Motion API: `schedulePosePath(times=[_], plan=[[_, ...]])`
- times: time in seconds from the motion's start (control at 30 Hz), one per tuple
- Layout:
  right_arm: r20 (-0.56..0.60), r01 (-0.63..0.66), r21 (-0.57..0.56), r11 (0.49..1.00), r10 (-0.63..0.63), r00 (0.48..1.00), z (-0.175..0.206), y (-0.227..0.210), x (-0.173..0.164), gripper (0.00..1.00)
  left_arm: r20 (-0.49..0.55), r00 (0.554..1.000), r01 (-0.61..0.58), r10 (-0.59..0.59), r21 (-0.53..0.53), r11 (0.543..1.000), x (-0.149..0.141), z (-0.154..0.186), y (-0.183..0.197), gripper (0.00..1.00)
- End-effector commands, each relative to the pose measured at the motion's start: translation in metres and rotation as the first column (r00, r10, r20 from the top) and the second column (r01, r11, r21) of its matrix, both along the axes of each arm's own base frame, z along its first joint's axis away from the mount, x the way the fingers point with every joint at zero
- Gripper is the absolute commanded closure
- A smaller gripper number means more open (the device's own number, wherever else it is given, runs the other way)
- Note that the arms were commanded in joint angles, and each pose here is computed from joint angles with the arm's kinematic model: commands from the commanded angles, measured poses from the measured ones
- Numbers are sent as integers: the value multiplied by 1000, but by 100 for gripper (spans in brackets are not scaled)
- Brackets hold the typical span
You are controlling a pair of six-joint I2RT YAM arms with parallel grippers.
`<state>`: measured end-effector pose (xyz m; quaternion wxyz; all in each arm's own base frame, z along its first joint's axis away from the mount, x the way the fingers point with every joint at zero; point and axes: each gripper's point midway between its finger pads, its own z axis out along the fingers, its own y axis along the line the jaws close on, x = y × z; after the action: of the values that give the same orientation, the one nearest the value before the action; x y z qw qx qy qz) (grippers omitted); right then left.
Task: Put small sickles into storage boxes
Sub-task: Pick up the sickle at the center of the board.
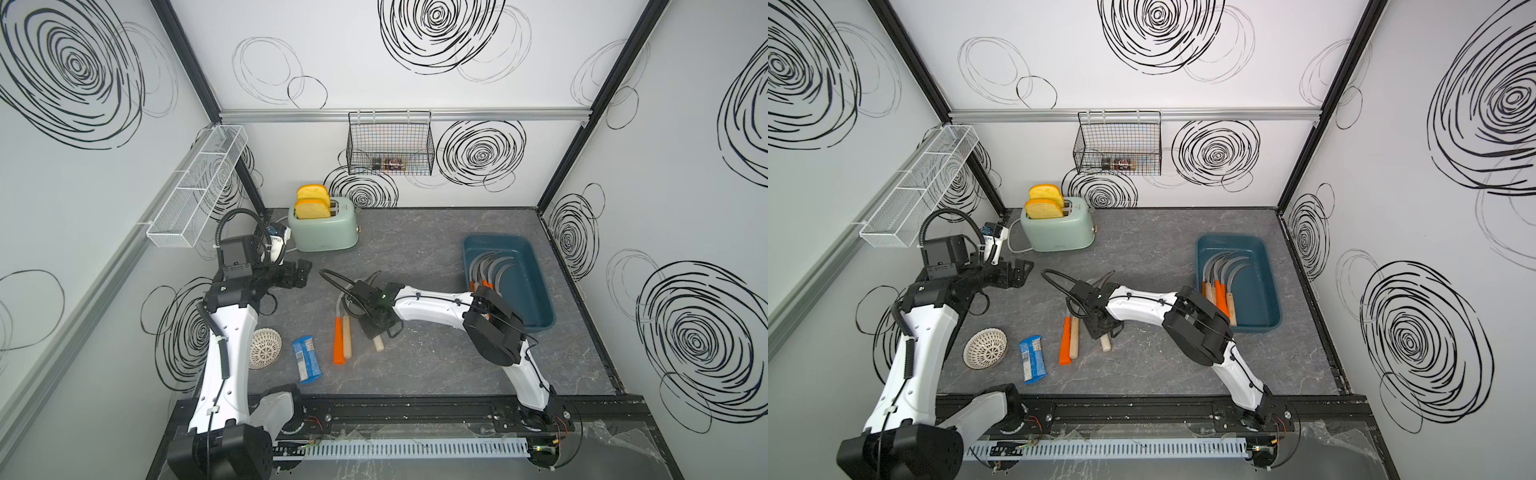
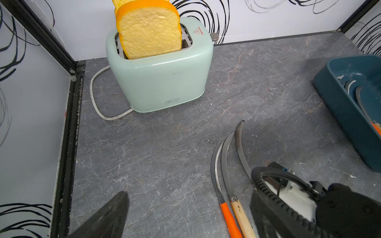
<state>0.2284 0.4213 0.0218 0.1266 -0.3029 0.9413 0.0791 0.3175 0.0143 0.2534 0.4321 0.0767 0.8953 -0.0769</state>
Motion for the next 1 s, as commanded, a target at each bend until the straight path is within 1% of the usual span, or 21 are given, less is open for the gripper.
schedulePosePath(times=[0.0, 0.13, 0.67, 0.97], plan=[[8, -8, -56, 998, 8, 1000, -4, -8, -1, 54, 32, 999, 13, -13, 11, 1000, 3, 11, 2, 4], [12, -4, -69, 998, 5, 1000, -4, -12, 2, 55, 30, 999, 13, -13, 11, 1000, 3, 10, 2, 4], [-27, -9, -55, 998, 7, 1000, -13, -13, -1, 62, 26, 999, 19, -19, -1, 1000, 7, 9, 2, 4], [-32, 19, -36, 999, -20, 999, -15, -18, 2, 65, 34, 999, 19, -19, 9, 1000, 7, 12, 2, 4]])
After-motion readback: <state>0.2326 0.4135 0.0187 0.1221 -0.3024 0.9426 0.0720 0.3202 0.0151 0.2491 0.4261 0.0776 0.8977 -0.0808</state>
